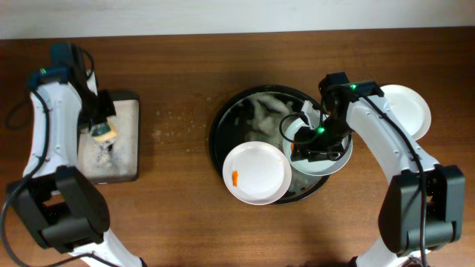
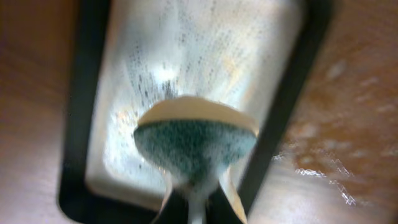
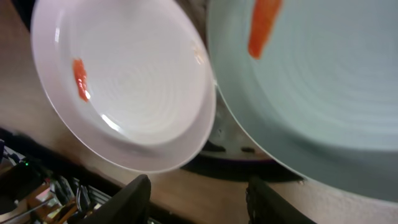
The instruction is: Clean dirty plates on tray and stack at the side
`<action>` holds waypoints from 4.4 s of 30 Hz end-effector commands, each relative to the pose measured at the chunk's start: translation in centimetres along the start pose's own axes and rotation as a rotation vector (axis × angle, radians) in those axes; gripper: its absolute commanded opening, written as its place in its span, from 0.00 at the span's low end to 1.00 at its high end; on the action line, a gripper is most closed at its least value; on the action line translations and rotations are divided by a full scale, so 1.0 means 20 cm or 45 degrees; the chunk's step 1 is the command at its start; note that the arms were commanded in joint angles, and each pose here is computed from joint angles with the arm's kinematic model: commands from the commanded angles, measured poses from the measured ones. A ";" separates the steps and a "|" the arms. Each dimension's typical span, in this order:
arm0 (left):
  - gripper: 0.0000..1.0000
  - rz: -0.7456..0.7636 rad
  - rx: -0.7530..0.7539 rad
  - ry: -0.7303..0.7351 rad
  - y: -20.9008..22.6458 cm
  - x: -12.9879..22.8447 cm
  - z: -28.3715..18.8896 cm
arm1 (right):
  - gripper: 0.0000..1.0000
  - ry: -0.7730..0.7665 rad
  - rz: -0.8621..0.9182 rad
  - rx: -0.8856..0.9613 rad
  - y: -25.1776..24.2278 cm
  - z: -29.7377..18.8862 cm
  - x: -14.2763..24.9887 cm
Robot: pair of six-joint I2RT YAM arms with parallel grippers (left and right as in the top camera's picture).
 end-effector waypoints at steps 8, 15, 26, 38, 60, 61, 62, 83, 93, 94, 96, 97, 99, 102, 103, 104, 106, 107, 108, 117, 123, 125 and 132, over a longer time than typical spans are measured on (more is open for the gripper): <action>0.11 0.005 -0.060 -0.092 0.07 0.20 0.57 | 0.51 -0.210 -0.128 -0.003 0.12 -0.21 0.04; 0.10 0.085 0.033 -0.132 0.03 0.26 0.61 | 0.51 -0.217 -0.131 -0.003 0.12 -0.22 0.04; 0.00 -0.046 0.185 -0.148 -0.01 0.26 0.50 | 0.51 -0.223 -0.129 -0.003 0.12 -0.23 0.05; 0.00 -0.503 0.468 -0.002 0.15 0.29 0.64 | 0.51 -0.224 -0.129 -0.004 0.12 -0.23 0.04; 0.00 0.385 0.261 -0.530 -0.27 0.14 -0.28 | 0.59 -0.335 0.498 0.354 -0.28 -0.33 0.02; 0.00 0.449 0.317 -0.555 -0.37 0.17 -0.33 | 0.58 -0.344 0.574 0.386 -0.35 -0.34 0.03; 0.00 0.513 0.348 -0.564 -0.47 0.21 -0.36 | 0.58 -0.338 0.623 0.389 -0.42 -0.33 0.02; 0.00 0.880 0.977 -0.710 -1.29 0.38 -0.49 | 0.04 -0.309 0.722 0.151 -0.68 -0.06 -0.11; 0.00 0.917 1.004 -0.649 -1.43 0.43 -0.36 | 0.04 -0.443 0.512 0.132 -0.49 -0.05 -0.30; 0.00 0.912 1.022 -0.654 -1.46 0.44 -0.36 | 0.04 -0.438 0.503 0.185 -0.49 -0.04 -0.30; 0.00 0.900 1.040 -0.654 -1.49 0.44 -0.37 | 0.06 -0.425 0.487 0.218 -0.49 -0.03 -0.29; 0.00 0.887 1.046 -0.648 -1.50 0.43 -0.38 | 0.23 -0.419 0.465 0.221 -0.48 -0.03 -0.29; 0.00 0.861 1.056 -0.642 -1.52 0.42 -0.39 | 0.25 -0.432 0.421 0.230 -0.49 -0.04 -0.30; 0.00 0.831 1.077 -0.642 -1.56 0.40 -0.41 | 0.14 -0.468 0.401 0.236 -0.49 -0.05 -0.33; 0.00 0.834 1.087 -0.641 -1.58 0.40 -0.42 | 0.27 -0.470 0.404 0.255 -0.51 -0.05 -0.33; 0.00 0.842 1.095 -0.641 -1.60 0.40 -0.43 | 0.32 -0.469 0.412 0.290 -0.53 -0.04 -0.33; 0.00 0.865 1.109 -0.630 -1.66 0.41 -0.42 | 0.33 -0.463 0.443 0.330 -0.56 -0.03 -0.33; 0.00 0.876 1.111 -0.612 -1.69 0.43 -0.40 | 0.33 -0.455 0.451 0.329 -0.57 -0.01 -0.33; 0.00 0.883 1.110 -0.600 -1.71 0.43 -0.38 | 0.32 -0.440 0.452 0.320 -0.57 0.01 -0.33; 0.00 0.887 1.084 -0.547 -1.73 0.46 -0.29 | 0.14 -0.355 0.512 0.182 -0.58 0.21 -0.38; 0.00 0.887 1.077 -0.531 -1.73 0.46 -0.28 | 0.04 -0.518 0.510 0.222 -0.53 0.00 -0.43; 0.00 0.892 1.082 -0.541 -1.74 0.47 -0.29 | 0.04 -0.550 0.503 0.247 -0.52 -0.03 -0.44; 0.00 0.892 1.108 -0.399 -1.91 0.63 -0.12 | 0.04 -0.531 0.465 0.402 -0.45 0.02 -0.44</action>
Point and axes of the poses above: each gripper's point midway between its finger pads, its own z axis out along the fingers, its own y axis along the line the jaws close on, x = y × z, the point moved 4 cm from there along -z, back along the fingers, and after that the axes turned 3 degrees about -z, right-handed, at the moved point
